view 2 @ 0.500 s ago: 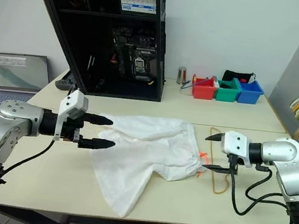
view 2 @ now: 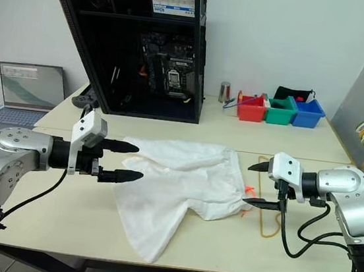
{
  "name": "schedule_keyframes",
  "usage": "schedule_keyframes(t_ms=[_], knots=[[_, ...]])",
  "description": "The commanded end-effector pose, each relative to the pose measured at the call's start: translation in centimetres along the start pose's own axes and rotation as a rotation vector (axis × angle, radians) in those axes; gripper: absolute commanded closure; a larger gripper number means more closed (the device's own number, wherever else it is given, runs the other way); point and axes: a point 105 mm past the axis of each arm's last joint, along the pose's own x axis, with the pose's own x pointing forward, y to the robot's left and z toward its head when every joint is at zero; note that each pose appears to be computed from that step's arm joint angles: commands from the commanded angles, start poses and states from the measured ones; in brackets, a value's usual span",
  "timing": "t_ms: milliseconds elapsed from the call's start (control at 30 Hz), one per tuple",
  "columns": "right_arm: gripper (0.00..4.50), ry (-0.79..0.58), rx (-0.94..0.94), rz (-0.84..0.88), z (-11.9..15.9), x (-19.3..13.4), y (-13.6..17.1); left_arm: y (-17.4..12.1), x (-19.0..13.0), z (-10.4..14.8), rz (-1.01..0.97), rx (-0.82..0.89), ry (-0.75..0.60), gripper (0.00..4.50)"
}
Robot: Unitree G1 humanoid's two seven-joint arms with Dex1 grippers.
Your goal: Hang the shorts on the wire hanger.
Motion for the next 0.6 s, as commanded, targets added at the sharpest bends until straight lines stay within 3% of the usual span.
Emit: schedule_keyframes(t_ms=[33, 433, 600], knots=[[0.05, -0.006, -0.060, -0.023, 0.9, -0.6, -0.5, -0.1, -0.3, 1.1, 0.009, 0.034, -0.031, 0.00], [0.05, 0.012, -0.064, -0.021, 0.6, -1.0, -0.4, -0.7, 0.3, 0.9, -0.016, 0.056, -0.024, 0.00], [0.05, 0.049, -0.195, 0.036, -0.2, 0.7, 0.5, -3.4, 2.1, 0.1, -0.101, 0.040, -0.003, 0.00]])
